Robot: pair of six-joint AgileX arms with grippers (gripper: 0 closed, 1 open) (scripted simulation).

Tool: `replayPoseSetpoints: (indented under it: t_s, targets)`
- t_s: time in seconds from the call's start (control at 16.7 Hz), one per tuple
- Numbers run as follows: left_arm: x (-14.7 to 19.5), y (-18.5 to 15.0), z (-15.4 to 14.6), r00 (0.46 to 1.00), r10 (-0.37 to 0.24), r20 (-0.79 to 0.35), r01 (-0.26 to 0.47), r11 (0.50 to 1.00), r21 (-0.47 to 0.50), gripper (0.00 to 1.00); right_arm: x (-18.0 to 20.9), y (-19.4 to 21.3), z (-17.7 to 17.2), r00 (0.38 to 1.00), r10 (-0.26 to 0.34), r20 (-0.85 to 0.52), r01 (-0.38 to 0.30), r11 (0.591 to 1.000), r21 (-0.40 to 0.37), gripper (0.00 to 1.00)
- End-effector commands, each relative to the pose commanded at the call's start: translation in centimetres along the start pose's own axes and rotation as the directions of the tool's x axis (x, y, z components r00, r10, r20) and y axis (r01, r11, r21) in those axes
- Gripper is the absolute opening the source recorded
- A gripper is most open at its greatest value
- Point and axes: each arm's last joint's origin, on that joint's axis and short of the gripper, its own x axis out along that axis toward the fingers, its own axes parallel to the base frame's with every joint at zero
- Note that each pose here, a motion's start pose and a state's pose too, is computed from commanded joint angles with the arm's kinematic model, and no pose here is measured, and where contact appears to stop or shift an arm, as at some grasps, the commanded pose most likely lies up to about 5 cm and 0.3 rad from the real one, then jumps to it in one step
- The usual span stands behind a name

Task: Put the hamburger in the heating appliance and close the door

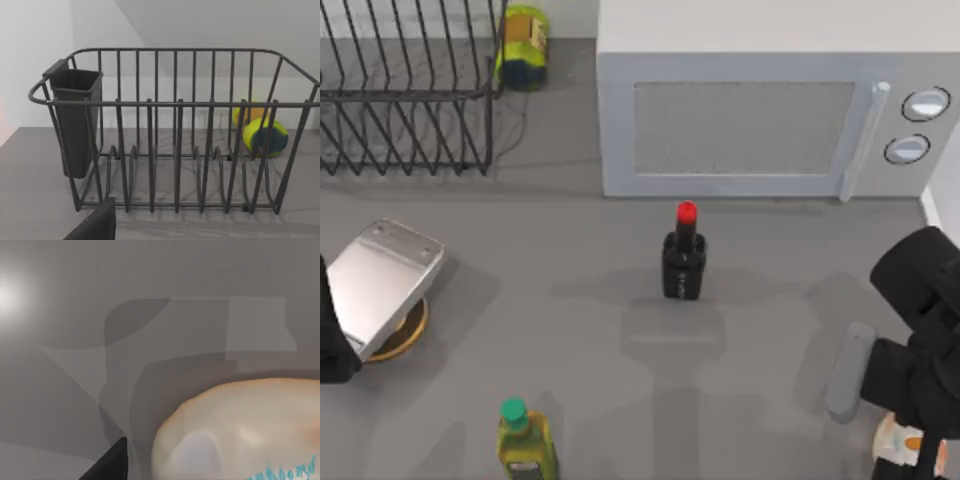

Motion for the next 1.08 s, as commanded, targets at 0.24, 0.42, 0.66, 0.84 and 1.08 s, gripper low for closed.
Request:
replayPoseSetpoints:
  t_s: [0.24, 0.42, 0.66, 0.84, 1.08]
  targets:
    - [0.0, 0.0, 0.0, 1.0, 0.0, 0.0, 0.0, 1.0, 0.0, 1.0, 0.0, 0.0, 0.0, 1.0, 0.0, 0.0, 0.0, 1.0, 0.0, 0.0]
    - [0.0, 0.0, 0.0, 1.0, 0.0, 0.0, 0.0, 1.0, 0.0, 1.0, 0.0, 0.0, 0.0, 1.0, 0.0, 0.0, 0.0, 1.0, 0.0, 0.0]
    - [0.0, 0.0, 0.0, 1.0, 0.0, 0.0, 0.0, 1.0, 0.0, 1.0, -2.6, -0.1, 0.2, 1.0, 0.001, 0.025, -0.001, 1.0, 0.005, 0.0]
    - [0.0, 0.0, 0.0, 1.0, 0.0, 0.0, 0.0, 1.0, 0.0, 1.0, -4.7, -0.4, 0.6, 1.0, 0.001, 0.025, -0.001, 1.0, 0.007, 0.0]
    - [0.0, 0.0, 0.0, 1.0, 0.0, 0.0, 0.0, 1.0, 0.0, 1.0, -9.0, -0.3, 0.5, 1.0, 0.016, 0.005, -0.016, 1.0, 0.003, 0.0]
